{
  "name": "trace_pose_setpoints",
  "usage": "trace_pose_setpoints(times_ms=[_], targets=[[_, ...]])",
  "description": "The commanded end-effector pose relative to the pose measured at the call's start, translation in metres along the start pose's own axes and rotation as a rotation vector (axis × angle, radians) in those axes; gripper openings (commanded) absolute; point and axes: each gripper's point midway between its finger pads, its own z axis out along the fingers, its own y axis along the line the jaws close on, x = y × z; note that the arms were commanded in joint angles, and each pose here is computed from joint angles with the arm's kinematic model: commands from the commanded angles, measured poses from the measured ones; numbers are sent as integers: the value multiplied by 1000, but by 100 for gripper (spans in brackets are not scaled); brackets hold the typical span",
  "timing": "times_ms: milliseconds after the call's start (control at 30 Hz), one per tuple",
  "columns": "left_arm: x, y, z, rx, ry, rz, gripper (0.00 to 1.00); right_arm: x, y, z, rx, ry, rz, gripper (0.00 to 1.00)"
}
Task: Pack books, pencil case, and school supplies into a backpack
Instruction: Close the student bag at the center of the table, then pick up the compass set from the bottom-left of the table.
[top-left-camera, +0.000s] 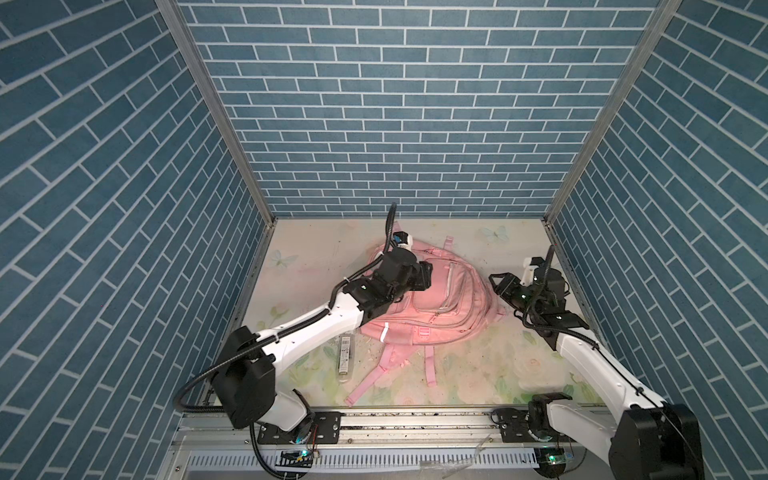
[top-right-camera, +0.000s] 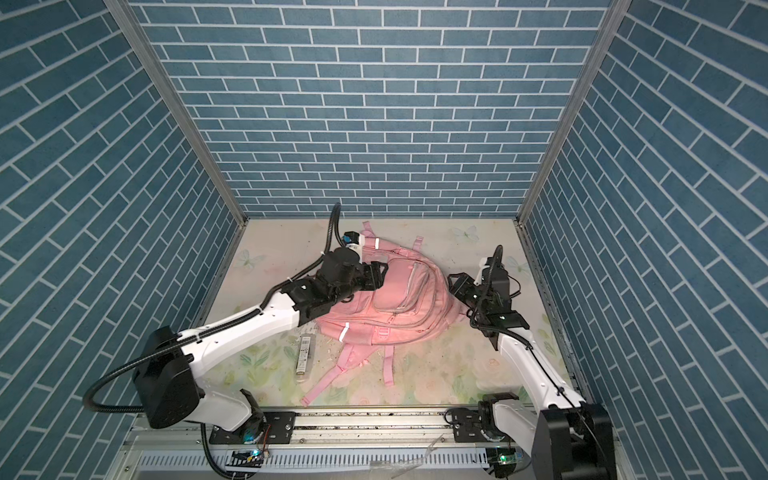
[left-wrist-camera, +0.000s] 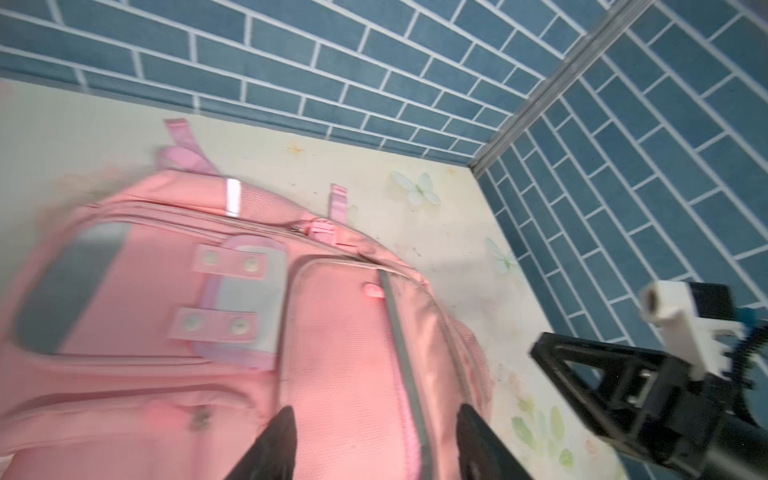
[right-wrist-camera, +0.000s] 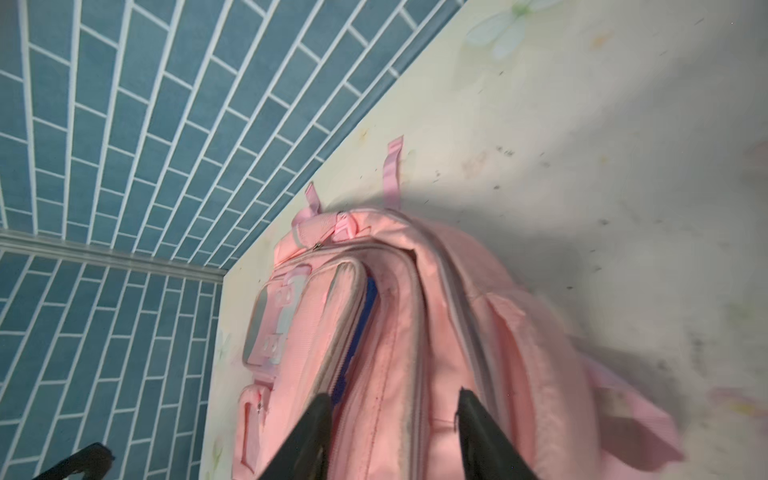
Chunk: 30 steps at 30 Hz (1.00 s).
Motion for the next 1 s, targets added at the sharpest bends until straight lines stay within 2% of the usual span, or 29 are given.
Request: trace_pose_setpoints(times_ms=[0,67,133,400,567,800,967], targets=[[46,91,-23,-261,239,66,66,5,-18,-13,75,13,-86,56],[69,134,-39,-360,312,38,67,2,-15,-18,73,2,-117,58],[89,159,-53,-413,356,10,67,1,-12,-19,65,-3,-128,59],[167,222,-86,-568,519,-96,73,5,-11,-14,40,12,-126,62],[175,228,-87,-595,517,-141,75,8,-16,-14,46,7,-122,62],[218,234,-86,-577,572,-264,76,10,-18,-13,48,5,-117,62],[226,238,-87,-589,553,-273,75,11,-18,-10,43,14,-114,62]])
